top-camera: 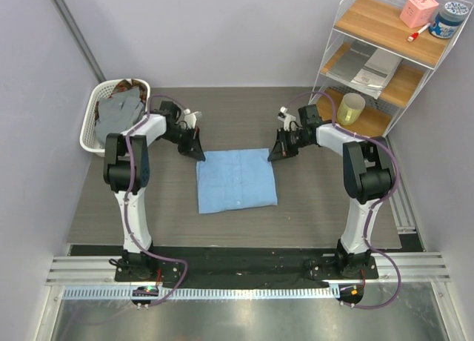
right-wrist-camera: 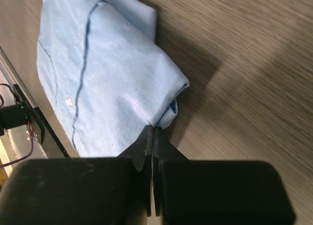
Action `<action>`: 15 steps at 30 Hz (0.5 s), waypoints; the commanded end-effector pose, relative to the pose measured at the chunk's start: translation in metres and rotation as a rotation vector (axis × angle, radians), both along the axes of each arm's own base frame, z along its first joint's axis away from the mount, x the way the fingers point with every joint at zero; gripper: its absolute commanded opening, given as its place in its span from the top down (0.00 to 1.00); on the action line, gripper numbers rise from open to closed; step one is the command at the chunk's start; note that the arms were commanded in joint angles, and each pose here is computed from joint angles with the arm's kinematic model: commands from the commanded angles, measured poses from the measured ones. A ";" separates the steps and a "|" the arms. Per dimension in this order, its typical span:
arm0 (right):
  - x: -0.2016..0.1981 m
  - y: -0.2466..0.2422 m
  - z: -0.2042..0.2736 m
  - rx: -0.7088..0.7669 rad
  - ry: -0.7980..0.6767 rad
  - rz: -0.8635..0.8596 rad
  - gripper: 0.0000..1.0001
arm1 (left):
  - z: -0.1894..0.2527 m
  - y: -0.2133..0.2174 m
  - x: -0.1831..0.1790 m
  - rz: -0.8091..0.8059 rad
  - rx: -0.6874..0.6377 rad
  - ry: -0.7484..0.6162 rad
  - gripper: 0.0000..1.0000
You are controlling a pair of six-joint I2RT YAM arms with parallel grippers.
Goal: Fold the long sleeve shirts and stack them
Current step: Fold the shirt
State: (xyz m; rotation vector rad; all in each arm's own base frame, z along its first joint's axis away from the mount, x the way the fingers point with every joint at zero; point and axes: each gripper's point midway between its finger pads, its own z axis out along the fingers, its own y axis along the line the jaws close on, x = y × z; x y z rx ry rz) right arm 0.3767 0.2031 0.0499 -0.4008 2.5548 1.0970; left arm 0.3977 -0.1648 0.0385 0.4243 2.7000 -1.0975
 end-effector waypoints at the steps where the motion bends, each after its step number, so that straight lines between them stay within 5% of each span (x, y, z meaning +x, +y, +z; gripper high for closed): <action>1: 0.005 0.024 0.054 0.064 -0.144 0.050 0.98 | 0.057 -0.004 -0.009 -0.042 -0.054 -0.137 0.99; 7: 0.006 0.026 0.029 0.017 -0.122 0.066 0.96 | 0.043 0.007 -0.018 -0.024 -0.002 -0.093 0.99; 10: 0.009 0.027 0.021 0.011 -0.118 0.071 0.96 | 0.033 0.008 -0.021 -0.038 -0.001 -0.050 0.87; 15: 0.017 0.029 0.002 0.007 -0.088 0.055 0.90 | 0.027 0.020 -0.007 0.027 0.009 -0.078 0.98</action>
